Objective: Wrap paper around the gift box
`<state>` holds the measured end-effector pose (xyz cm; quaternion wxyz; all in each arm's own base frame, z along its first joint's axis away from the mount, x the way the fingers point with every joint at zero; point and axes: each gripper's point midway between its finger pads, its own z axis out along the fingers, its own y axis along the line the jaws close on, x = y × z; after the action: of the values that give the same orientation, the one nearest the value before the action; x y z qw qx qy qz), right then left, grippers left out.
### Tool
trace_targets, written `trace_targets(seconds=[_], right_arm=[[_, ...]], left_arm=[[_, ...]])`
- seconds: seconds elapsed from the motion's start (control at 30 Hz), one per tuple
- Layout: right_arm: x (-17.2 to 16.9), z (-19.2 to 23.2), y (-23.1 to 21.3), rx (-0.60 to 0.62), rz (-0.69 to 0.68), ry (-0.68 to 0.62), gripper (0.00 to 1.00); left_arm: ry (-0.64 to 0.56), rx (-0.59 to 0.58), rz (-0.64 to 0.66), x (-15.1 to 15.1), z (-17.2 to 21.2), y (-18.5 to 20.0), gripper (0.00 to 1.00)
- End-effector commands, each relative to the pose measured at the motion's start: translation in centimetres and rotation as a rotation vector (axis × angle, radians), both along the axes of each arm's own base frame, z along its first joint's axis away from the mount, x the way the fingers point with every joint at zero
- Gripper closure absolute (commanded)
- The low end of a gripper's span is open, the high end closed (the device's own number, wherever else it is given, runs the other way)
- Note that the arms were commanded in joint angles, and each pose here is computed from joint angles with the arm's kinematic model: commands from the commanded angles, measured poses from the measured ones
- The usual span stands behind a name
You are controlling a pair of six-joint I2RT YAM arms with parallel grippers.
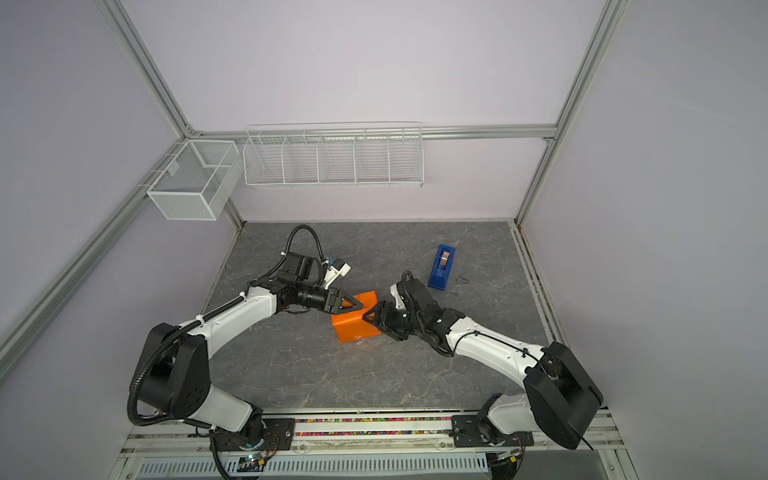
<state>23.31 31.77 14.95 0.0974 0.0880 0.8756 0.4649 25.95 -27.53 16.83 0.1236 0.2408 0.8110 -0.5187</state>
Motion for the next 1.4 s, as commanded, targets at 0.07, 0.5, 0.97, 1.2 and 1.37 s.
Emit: trace_targets(seconds=[0.07,0.5,0.97,1.2,1.37], right_arm=[[1.0,0.0,0.4,0.054,-0.102,0.069,0.22],[2.3,-2.1,1.9,0.106,-0.23,0.288,0.01],[3.9,-2.1,2.4,0.153,-0.293,0.3,0.02],[2.6,-5.8,1.2,0.025,-0.314,0.393,0.09],[1.9,-6.7,0.4,-0.012,-0.313,0.404,0.17]], left_arm=[[0.085,0.049,0.034,-0.9,-2.0,1.0,0.5],[0.098,-0.004,0.035,-1.4,-1.8,0.8,0.52],[0.103,-0.033,0.05,-1.6,-1.9,0.8,0.53],[0.091,-0.04,0.045,-1.8,-1.3,0.8,0.54],[0.023,-0.04,0.068,-1.3,1.1,1.2,0.55]])
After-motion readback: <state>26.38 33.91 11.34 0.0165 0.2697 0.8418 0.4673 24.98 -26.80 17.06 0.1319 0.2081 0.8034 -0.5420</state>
